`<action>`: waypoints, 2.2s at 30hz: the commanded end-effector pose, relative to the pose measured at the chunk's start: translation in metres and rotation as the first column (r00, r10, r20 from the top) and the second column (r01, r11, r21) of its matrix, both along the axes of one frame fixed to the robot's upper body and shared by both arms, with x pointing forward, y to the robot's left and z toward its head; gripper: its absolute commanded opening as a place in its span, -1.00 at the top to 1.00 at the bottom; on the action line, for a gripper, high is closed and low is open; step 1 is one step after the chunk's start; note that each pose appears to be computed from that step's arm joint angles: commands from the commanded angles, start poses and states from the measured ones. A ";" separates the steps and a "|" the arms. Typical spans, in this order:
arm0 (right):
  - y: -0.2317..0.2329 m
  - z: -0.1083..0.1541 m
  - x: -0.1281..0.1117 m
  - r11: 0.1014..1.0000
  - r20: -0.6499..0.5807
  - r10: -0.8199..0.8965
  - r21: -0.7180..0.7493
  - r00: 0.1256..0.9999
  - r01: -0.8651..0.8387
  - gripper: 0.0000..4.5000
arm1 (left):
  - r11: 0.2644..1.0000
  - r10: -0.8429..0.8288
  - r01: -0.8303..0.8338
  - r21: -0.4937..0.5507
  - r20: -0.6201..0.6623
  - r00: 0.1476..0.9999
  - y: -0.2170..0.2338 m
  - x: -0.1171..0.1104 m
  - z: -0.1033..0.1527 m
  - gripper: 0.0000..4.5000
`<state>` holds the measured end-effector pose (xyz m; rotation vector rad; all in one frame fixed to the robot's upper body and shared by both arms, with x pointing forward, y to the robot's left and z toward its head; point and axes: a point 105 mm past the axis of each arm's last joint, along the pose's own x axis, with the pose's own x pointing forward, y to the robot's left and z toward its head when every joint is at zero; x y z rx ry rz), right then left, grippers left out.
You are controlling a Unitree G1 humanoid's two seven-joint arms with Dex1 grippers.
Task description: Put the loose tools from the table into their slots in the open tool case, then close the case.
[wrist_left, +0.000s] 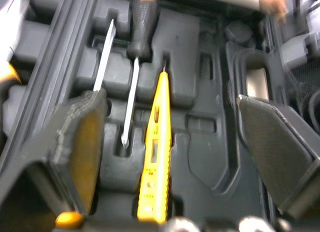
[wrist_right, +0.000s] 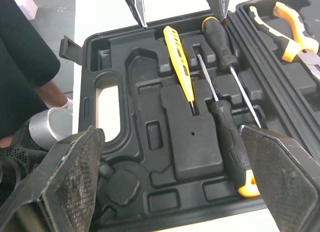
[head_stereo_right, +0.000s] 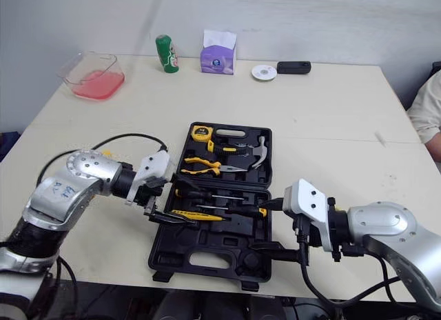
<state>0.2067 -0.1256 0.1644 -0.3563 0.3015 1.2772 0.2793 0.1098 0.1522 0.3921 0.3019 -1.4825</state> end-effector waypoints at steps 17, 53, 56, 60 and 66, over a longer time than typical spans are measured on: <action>0.001 0.010 0.011 1.000 0.059 0.010 0.017 0.998 -0.011 -1.00 | 0.967 0.060 -0.039 0.250 -0.076 0.995 0.015 -0.007 -0.086 0.97; -0.267 0.002 0.035 0.571 0.170 -0.806 -0.031 0.567 0.821 -1.00 | -0.227 0.973 -0.954 -0.194 -0.077 -0.216 0.325 -0.125 -0.030 -0.97; -0.294 -0.001 0.041 0.490 0.220 -0.845 -0.043 0.486 0.871 -1.00 | -0.332 0.943 -0.928 -0.171 -0.074 -0.324 0.345 -0.138 -0.036 -0.97; -0.294 -0.002 0.050 0.504 0.216 -0.841 -0.020 0.496 0.863 -1.00 | -0.299 0.954 -0.938 -0.173 -0.068 -0.292 0.338 -0.129 -0.036 -0.97; -0.259 0.007 0.064 0.622 0.189 -0.771 0.021 0.608 0.783 -1.00 | -0.128 0.990 -0.973 -0.190 -0.087 -0.113 0.294 -0.093 -0.023 -0.97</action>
